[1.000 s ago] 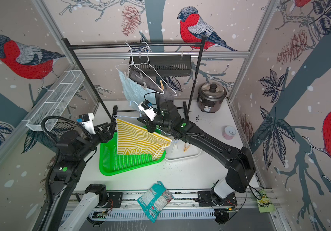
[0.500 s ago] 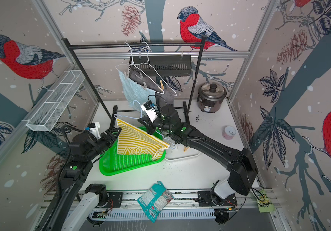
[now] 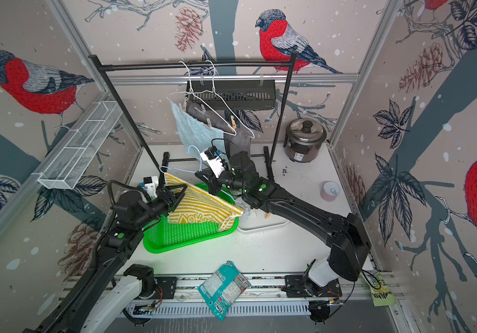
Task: Remove the clothespins securing towels to the hanger
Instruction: Remove the towel from the hanger.
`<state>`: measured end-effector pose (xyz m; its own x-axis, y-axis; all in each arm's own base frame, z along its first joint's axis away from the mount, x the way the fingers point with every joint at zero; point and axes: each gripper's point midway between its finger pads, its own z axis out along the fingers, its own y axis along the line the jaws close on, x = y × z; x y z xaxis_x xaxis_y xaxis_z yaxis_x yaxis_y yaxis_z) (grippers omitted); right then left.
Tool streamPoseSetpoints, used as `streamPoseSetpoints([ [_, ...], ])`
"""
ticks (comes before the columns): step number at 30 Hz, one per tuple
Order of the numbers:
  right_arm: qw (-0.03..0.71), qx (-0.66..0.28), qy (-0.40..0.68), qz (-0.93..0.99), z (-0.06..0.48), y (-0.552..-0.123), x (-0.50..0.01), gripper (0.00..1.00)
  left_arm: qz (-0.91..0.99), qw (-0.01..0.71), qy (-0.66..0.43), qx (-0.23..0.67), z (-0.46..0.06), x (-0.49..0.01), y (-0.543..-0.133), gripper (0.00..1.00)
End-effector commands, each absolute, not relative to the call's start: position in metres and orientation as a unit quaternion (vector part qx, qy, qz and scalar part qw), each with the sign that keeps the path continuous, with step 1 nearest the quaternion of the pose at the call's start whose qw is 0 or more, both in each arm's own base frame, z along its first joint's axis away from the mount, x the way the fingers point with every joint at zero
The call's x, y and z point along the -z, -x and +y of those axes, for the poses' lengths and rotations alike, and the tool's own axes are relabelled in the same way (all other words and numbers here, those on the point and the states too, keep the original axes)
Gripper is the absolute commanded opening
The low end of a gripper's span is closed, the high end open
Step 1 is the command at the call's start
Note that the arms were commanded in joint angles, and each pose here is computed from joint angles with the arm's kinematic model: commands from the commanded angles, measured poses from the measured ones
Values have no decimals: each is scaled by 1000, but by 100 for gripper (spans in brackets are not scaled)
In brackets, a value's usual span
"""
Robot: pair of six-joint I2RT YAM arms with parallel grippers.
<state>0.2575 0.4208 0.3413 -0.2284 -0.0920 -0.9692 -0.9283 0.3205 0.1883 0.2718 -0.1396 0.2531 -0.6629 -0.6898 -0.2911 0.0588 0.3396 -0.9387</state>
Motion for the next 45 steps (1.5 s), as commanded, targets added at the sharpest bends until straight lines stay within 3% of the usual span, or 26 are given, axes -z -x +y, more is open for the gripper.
streamPoseSetpoints([
  [1,501,-449,392,627,426,-254,-357,1,713,369,204,560,-142,-269,-277,53],
  [16,496,-463,396,619,433,-249,-360,1,725,348,200,559,-149,-255,-280,36],
  [24,496,-460,394,622,433,-250,-358,1,727,353,204,553,-147,-253,-281,14],
  [32,496,-447,392,633,432,-255,-351,1,728,357,208,547,-145,-253,-280,0],
  [45,501,-394,388,665,428,-273,-332,1,752,392,235,474,-120,-246,-272,0],
])
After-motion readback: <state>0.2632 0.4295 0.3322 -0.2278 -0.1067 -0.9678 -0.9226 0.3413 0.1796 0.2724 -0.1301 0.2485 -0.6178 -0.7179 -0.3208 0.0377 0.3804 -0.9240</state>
